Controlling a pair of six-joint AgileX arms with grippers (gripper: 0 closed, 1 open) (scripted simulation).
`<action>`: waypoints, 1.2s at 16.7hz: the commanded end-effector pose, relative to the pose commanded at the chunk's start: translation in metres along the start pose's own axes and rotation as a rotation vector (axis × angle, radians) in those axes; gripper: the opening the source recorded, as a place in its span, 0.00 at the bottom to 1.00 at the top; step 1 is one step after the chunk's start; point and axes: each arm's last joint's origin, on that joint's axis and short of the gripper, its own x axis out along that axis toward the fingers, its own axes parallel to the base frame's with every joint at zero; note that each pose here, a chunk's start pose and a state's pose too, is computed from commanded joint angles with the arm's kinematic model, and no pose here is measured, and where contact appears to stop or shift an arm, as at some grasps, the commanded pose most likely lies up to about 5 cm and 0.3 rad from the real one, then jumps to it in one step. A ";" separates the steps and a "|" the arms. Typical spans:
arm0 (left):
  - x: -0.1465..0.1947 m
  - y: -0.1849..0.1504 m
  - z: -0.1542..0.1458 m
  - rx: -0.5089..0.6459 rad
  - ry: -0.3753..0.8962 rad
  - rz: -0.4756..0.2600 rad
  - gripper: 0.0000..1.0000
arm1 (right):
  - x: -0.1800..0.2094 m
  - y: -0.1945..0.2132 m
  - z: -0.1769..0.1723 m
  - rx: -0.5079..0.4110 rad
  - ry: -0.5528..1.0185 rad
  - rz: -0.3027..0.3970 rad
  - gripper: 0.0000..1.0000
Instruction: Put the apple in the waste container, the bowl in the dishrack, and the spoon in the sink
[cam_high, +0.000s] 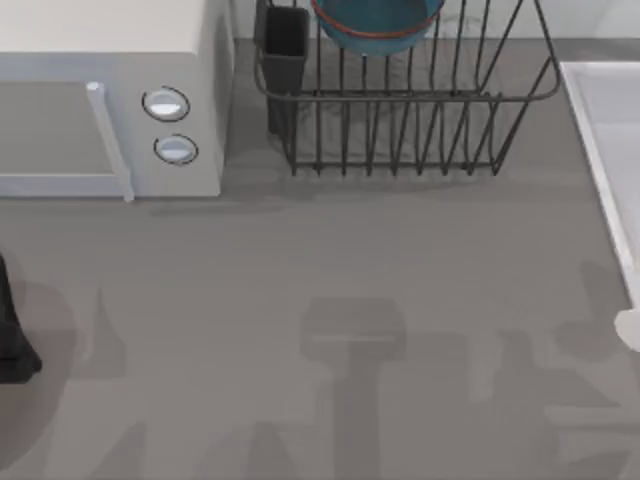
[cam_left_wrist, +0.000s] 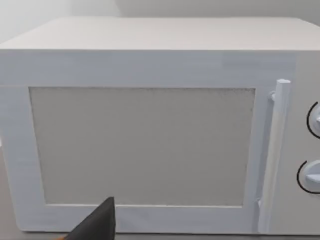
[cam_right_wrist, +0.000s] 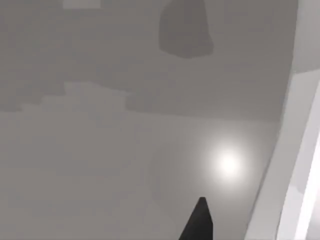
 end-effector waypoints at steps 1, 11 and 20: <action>0.000 0.000 0.000 0.000 0.000 0.000 1.00 | -0.006 -0.017 -0.002 -0.007 -0.001 0.011 0.00; 0.000 0.000 0.000 0.000 0.000 0.000 1.00 | -0.022 -0.198 -0.038 -0.017 -0.003 -0.016 0.00; 0.000 0.000 0.000 0.000 0.000 0.000 1.00 | 0.018 -0.245 -0.056 0.032 -0.001 -0.074 0.00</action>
